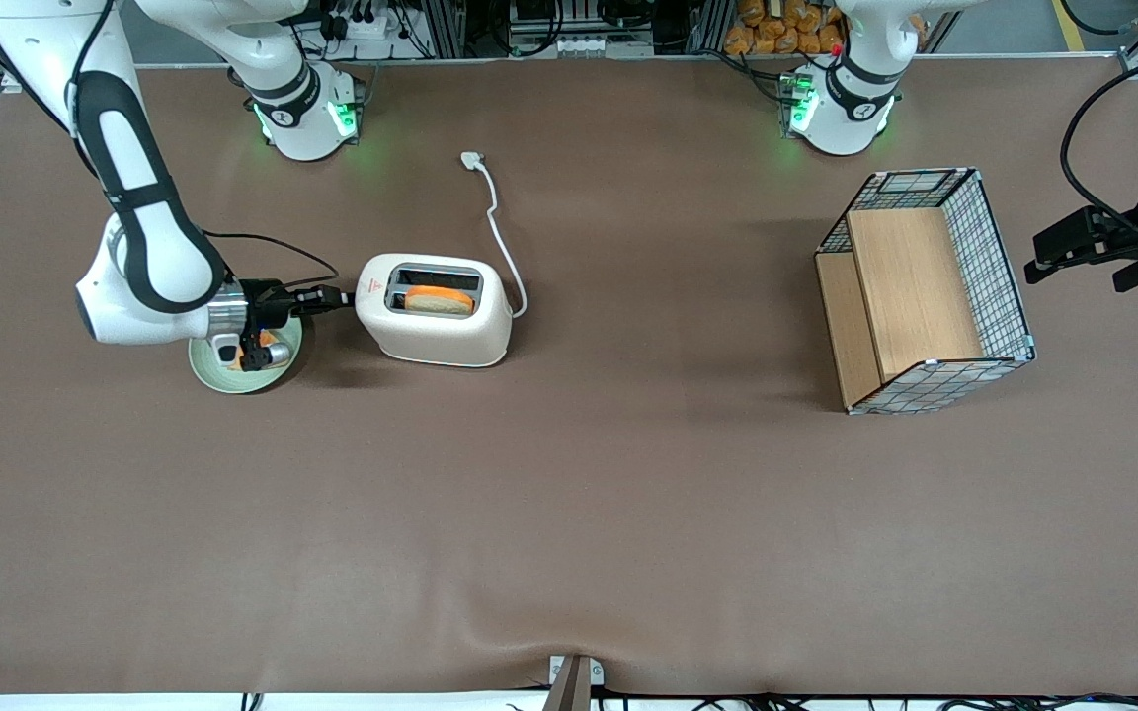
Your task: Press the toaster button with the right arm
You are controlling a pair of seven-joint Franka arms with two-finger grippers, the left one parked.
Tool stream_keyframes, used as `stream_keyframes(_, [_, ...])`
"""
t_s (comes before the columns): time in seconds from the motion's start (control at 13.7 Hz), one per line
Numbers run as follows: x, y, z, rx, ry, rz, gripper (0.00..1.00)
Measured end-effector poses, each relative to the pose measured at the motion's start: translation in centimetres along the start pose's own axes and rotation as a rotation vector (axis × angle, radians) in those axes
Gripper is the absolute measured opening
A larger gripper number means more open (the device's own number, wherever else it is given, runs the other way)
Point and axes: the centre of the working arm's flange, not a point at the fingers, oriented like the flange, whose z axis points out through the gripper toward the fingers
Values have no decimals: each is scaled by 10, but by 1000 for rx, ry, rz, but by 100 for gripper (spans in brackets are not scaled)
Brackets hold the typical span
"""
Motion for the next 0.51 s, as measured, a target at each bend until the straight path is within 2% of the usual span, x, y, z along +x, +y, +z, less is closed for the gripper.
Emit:
stream_keyframes(0.22, [1, -45, -58, -72, -57, 36, 1])
stream_keyframes(0.36, [-5, -77, -104, -141, -71, 53, 2])
stream_keyframes(0.44, [-8, -92, -123, -175, -69, 59, 5])
stream_keyframes(0.51, [-11, -107, -140, -213, -64, 65, 14])
